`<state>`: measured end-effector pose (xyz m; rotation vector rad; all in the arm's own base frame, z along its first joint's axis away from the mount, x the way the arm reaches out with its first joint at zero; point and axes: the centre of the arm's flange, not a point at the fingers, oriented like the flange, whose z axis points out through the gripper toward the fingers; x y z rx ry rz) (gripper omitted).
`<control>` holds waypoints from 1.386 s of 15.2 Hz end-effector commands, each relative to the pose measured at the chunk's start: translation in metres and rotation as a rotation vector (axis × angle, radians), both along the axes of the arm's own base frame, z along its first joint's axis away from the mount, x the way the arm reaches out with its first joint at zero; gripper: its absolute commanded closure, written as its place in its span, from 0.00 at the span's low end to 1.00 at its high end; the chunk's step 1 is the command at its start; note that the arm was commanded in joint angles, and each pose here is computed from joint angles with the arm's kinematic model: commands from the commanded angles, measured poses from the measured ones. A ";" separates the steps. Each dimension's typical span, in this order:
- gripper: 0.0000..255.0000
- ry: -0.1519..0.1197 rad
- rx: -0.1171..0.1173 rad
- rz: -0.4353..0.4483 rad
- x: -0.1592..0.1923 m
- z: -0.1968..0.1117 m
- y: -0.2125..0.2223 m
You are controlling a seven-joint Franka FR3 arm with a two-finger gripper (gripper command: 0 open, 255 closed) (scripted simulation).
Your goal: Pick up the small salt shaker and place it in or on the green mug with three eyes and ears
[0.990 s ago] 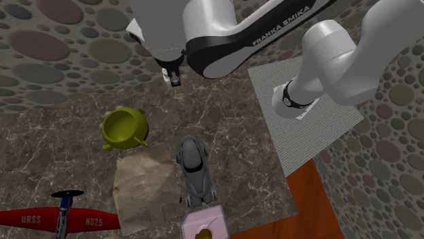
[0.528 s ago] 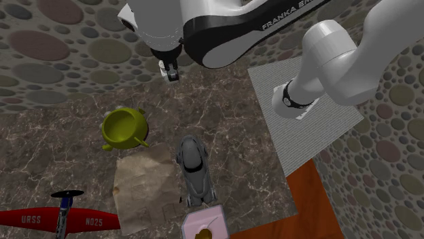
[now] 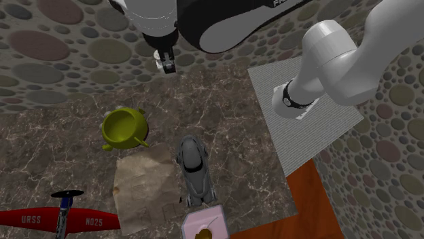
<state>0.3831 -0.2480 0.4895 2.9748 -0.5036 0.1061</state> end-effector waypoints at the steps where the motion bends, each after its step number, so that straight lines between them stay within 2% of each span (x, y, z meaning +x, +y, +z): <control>1: 1.00 0.001 0.000 0.000 0.000 0.012 0.000; 3: 1.00 0.001 0.000 0.000 0.000 0.020 0.000; 20: 1.00 0.001 0.000 0.000 0.218 0.034 0.056; 21: 1.00 0.001 0.000 0.000 0.218 0.028 0.056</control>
